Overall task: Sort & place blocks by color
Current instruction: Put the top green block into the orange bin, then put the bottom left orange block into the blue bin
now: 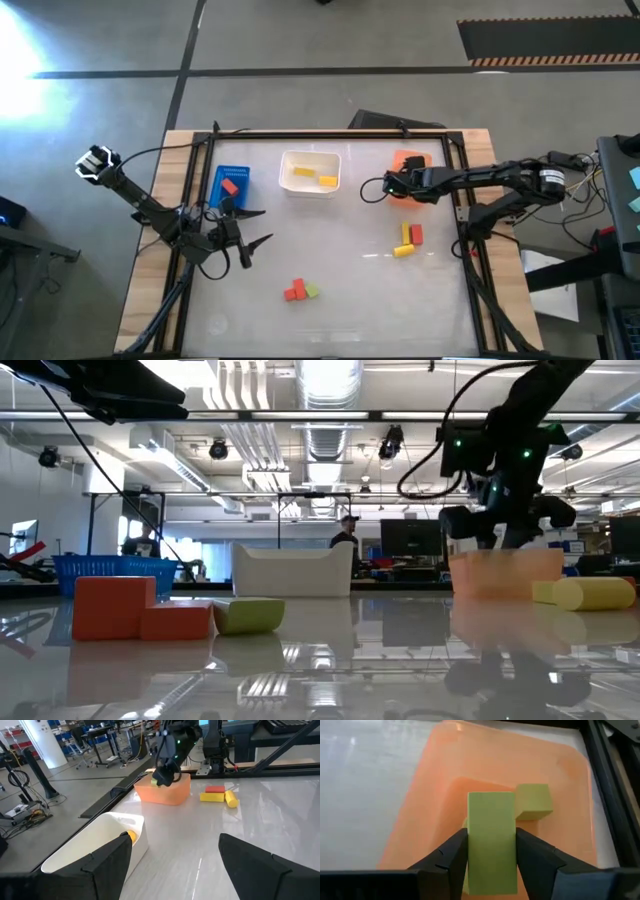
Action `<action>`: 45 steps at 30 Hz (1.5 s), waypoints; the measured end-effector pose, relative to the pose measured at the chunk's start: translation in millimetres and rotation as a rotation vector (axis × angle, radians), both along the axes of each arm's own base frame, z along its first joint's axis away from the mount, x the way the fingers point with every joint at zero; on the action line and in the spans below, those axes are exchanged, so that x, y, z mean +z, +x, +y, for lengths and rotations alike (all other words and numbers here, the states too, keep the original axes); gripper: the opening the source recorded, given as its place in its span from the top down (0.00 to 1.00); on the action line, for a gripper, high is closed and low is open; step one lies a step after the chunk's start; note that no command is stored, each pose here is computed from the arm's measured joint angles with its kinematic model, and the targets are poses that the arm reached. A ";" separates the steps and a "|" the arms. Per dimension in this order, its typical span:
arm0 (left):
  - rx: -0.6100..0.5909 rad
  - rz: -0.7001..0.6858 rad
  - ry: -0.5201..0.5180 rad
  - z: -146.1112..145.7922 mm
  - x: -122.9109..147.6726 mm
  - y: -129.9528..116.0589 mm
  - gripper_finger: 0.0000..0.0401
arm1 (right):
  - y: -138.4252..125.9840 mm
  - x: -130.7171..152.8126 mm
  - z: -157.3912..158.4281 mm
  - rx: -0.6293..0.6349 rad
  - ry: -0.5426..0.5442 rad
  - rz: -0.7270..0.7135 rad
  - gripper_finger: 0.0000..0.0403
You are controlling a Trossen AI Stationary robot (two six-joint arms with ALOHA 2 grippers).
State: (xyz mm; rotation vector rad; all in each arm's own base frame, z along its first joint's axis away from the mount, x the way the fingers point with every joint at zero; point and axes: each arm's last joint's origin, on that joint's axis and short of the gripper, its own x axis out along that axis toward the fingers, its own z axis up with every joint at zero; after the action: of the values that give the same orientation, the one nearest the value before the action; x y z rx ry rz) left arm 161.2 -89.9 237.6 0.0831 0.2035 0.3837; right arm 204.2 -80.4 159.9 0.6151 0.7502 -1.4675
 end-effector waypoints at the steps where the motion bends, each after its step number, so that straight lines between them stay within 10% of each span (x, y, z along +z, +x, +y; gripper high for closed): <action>1: 0.000 0.000 0.000 0.0 0.0 0.0 0.30 | 0.3 -1.6 -0.7 -0.003 0.000 0.009 0.62; 22: 0.000 -0.001 -0.002 0.0 0.1 0.0 0.30 | 26.4 41.3 13.0 0.203 -0.062 -0.057 0.50; 45: 0.003 -0.054 -0.058 -0.9 4.4 1.1 0.30 | 81.0 70.1 93.3 1.196 -0.345 -0.195 0.50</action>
State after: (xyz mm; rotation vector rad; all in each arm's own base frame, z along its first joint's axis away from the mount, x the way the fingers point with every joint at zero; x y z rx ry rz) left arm 162.3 -90.8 242.0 0.0156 0.1608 0.3827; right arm 285.2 12.8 230.0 -0.0211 0.5178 -0.3897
